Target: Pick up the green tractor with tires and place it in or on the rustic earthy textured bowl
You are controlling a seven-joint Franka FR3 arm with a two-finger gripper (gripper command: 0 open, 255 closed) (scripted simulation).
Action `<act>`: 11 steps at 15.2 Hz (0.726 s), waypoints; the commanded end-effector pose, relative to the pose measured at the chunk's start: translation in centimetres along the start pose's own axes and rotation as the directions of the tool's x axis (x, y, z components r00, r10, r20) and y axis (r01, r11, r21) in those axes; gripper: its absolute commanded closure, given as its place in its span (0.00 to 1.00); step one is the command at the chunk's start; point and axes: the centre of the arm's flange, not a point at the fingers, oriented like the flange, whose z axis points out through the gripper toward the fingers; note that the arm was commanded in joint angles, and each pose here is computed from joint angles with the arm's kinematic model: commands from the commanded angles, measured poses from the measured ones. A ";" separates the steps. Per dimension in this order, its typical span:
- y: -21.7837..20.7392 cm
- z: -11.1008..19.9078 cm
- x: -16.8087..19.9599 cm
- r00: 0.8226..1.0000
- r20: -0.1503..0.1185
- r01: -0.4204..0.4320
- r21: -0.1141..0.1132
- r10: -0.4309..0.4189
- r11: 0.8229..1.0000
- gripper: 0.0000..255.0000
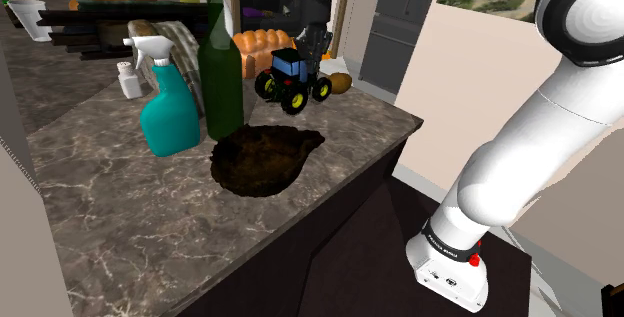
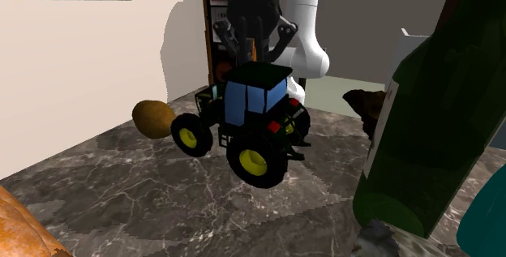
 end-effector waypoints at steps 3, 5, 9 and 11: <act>0.0 -2.0 -0.2 1.000 -0.002 0.000 0.000 0.000 1.000 1.00; 0.0 -3.1 -0.3 1.000 -0.002 0.000 0.000 0.000 1.000 1.00; 0.1 -5.2 -0.6 1.000 -0.002 0.000 0.000 0.000 1.000 1.00; 0.1 -6.2 -0.7 1.000 -0.002 0.000 0.000 0.000 1.000 1.00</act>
